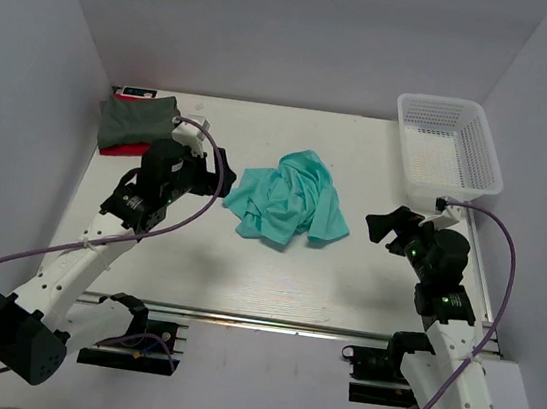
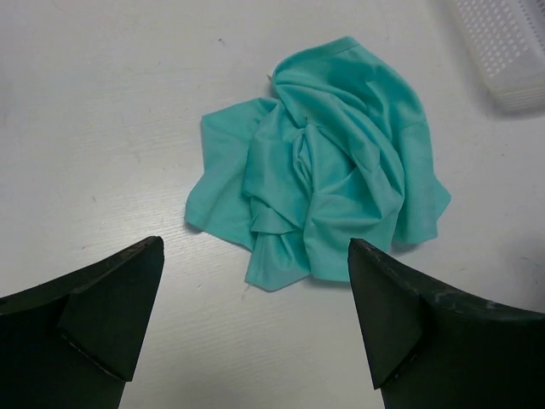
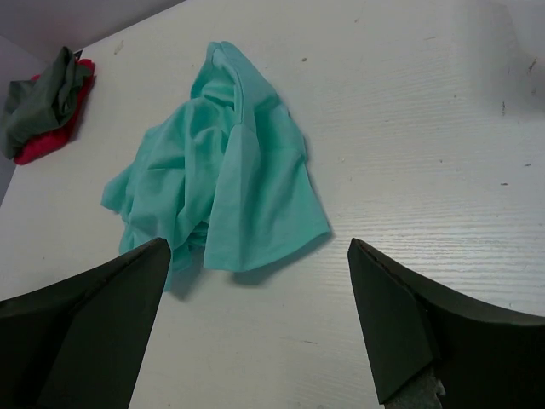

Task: Fold and stack the t-shirts
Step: Flatten out the tshirt

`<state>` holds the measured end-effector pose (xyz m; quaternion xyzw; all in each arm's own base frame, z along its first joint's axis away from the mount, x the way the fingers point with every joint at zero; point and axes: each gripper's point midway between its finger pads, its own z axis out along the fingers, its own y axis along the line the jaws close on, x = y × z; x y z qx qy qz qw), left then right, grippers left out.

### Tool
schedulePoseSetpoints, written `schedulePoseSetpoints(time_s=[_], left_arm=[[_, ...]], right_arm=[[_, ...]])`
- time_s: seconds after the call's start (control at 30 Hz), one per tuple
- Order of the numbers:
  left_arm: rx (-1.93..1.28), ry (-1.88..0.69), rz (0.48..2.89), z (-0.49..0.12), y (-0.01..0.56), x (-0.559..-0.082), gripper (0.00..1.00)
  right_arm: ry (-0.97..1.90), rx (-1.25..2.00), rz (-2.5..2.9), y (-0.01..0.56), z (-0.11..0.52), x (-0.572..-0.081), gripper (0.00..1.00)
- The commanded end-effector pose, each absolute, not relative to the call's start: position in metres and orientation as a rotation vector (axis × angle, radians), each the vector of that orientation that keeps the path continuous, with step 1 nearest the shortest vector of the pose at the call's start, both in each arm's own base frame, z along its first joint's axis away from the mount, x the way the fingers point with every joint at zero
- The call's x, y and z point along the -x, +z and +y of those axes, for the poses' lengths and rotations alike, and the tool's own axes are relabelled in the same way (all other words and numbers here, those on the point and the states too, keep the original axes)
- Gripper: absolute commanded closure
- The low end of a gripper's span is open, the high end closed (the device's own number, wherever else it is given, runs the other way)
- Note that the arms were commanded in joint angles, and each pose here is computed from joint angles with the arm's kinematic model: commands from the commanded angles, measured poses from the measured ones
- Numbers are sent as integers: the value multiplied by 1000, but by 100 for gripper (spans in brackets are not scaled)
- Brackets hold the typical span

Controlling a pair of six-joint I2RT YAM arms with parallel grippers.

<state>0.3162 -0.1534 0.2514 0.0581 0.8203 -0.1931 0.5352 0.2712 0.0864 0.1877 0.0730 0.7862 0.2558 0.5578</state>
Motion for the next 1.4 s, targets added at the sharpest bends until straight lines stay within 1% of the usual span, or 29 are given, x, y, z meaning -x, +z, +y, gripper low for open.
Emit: schedulePoseSetpoints(time_s=[0.0,0.07,0.13,0.23,0.47,0.53,0.57,0.6,0.63,0.67,0.8,0.83,0.9,0.97,1.0,1.2,1.27,1.3,1.33,1.37], left_arm=[[-93,-417,2014,-145,236,-312,1],[-97,-403,2058,-144,218,-310,1],[-96,-405,2052,-145,213,-311,1],[-74,-363,2065,-137,197,-310,1],[9,-320,2120,-131,157,-320,1],[23,-302,2149,-132,149,-326,1],[25,-268,2198,-132,132,-330,1],[28,-248,2218,-132,125,-333,1],[40,-223,2216,-131,124,-341,1],[49,-190,2270,-131,105,-345,1],[44,-143,2344,-137,83,-363,2],[32,-133,2356,-138,79,-366,2],[10,-145,2373,-143,72,-370,2],[-16,-164,2391,-150,60,-375,2],[-27,-187,2399,-154,59,-376,2],[-10,-135,2435,-150,41,-387,3],[-8,-111,2455,-148,34,-387,8],[-18,-112,2445,-149,37,-391,11],[-18,-112,2445,-151,37,-394,18],[-33,-105,2447,-151,35,-396,22]], right_arm=[[607,-153,1791,214,86,-273,9],[631,-213,1778,217,86,-272,9],[614,-210,1772,215,83,-274,9],[582,-211,1798,200,80,-274,9],[675,-62,1891,193,105,-284,9],[694,-61,1940,183,110,-290,9],[703,-54,1929,187,111,-294,9],[724,-40,1973,176,116,-298,9],[735,-33,1980,176,118,-301,9],[758,0,1974,182,123,-303,9],[823,63,1986,179,137,-323,9],[822,59,2019,168,138,-328,9],[799,78,2009,176,140,-340,9],[789,93,2054,163,146,-350,9],[786,105,2050,167,147,-355,9],[748,180,2185,129,172,-380,11],[752,196,2184,129,179,-388,12],[759,212,2211,118,187,-391,14],[762,225,2204,121,192,-396,16],[754,228,2235,110,194,-398,22]])
